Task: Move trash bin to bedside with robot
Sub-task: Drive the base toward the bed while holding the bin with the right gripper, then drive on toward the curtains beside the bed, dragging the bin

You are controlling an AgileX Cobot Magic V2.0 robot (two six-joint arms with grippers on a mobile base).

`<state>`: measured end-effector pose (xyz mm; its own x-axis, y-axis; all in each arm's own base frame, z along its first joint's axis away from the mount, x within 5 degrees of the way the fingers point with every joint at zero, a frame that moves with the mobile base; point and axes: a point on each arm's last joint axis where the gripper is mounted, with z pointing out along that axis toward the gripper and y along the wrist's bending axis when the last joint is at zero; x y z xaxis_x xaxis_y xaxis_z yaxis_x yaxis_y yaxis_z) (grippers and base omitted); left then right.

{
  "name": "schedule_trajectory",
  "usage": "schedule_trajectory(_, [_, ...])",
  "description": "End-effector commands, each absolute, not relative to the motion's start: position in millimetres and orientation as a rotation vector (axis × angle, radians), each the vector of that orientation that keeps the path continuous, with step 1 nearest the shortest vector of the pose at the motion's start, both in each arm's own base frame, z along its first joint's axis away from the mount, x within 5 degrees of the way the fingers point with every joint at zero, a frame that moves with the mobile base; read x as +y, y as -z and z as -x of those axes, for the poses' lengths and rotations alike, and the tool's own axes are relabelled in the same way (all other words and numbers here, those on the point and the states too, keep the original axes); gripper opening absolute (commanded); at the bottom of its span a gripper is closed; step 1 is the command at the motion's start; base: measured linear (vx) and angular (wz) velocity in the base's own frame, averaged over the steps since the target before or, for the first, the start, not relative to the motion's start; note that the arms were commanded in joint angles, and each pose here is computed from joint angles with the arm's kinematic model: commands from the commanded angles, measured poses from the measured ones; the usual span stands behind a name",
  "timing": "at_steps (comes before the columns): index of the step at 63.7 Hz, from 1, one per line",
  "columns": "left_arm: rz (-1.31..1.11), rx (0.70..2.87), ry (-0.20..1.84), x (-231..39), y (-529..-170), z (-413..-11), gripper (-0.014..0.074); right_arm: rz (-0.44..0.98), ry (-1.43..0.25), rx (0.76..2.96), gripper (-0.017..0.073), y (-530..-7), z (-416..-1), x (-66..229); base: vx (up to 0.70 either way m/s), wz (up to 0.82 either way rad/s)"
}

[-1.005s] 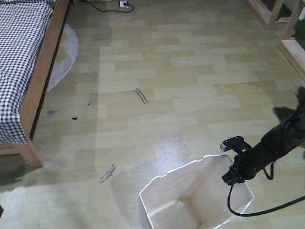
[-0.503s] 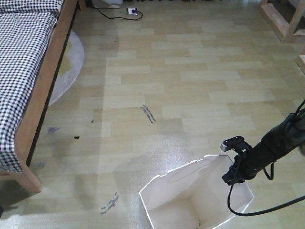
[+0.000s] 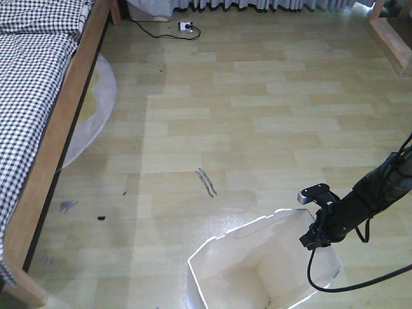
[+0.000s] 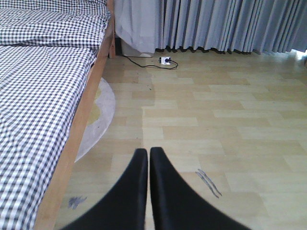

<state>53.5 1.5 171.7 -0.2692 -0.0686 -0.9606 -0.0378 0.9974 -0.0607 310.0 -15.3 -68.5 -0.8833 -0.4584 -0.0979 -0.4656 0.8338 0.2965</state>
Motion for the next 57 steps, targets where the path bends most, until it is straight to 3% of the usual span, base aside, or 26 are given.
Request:
schedule_trajectory(1, [0.078,1.792,0.038,1.2,-176.0,-56.1,-0.0006,0.741,-0.662,2.926,-0.0005,39.2,-318.3,-7.2,0.37,-0.01])
schedule_trajectory(57, [0.078,1.792,0.038,1.2,-176.0,-56.1,-0.0006,0.741,-0.662,2.926,-0.0005,39.2,-318.3,-7.2,0.38,-0.01])
